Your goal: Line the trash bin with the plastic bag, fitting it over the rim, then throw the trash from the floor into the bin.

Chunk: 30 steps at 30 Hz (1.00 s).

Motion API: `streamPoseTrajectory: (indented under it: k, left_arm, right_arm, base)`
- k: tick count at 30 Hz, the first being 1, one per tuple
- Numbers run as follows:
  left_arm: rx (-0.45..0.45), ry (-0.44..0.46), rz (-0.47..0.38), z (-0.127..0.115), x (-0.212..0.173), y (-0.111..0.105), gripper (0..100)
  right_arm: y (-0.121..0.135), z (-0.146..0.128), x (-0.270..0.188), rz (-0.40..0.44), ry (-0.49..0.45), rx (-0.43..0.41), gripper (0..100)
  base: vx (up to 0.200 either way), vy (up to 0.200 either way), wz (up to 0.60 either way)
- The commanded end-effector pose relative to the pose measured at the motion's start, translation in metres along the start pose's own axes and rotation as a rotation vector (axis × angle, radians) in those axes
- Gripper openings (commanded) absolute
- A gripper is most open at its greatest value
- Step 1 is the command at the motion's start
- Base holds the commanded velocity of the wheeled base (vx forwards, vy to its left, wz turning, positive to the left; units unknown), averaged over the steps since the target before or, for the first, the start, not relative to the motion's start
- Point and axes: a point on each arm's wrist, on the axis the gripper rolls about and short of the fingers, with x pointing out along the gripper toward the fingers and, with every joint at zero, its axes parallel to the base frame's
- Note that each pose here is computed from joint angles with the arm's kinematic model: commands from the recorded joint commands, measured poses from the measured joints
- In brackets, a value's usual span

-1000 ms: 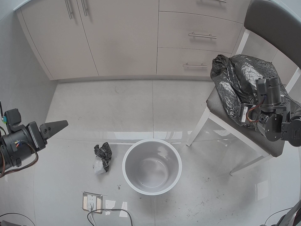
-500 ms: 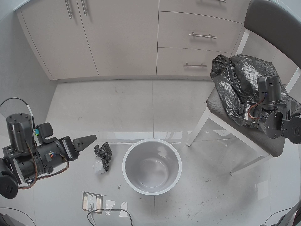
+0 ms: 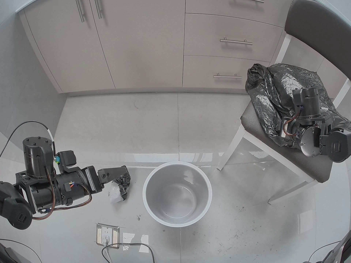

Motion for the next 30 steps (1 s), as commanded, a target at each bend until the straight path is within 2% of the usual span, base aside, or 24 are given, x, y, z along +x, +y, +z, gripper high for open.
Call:
streamPoseTrajectory:
  k: [1, 10, 11, 25, 30]
  left_arm:
    - [-0.021, 0.011, -0.002, -0.001, 0.002, 0.002, 100]
    - [-0.024, 0.011, 0.0, -0.001, 0.001, 0.002, 100]
    - [-0.024, 0.011, 0.0, -0.001, 0.001, 0.002, 100]
    - [-0.024, 0.015, 0.003, -0.004, -0.002, 0.003, 100]
    - [-0.026, 0.019, 0.005, -0.006, -0.003, 0.004, 100]
  right_arm:
    - [0.004, -0.004, 0.008, -0.018, 0.009, -0.011, 100]
    - [0.005, -0.005, 0.01, -0.03, 0.01, -0.014, 100]
    - [0.005, -0.005, 0.01, -0.031, 0.01, -0.014, 0]
    - [0.002, -0.002, 0.003, -0.023, 0.0, -0.008, 0]
    - [-0.004, 0.005, -0.005, -0.015, -0.018, 0.019, 0]
  base:
    - [0.0, 0.0, 0.0]
    - [0.0, 0.0, 0.0]
    - [0.0, 0.0, 0.0]
    - [0.0, 0.0, 0.0]
    - [0.0, 0.0, 0.0]
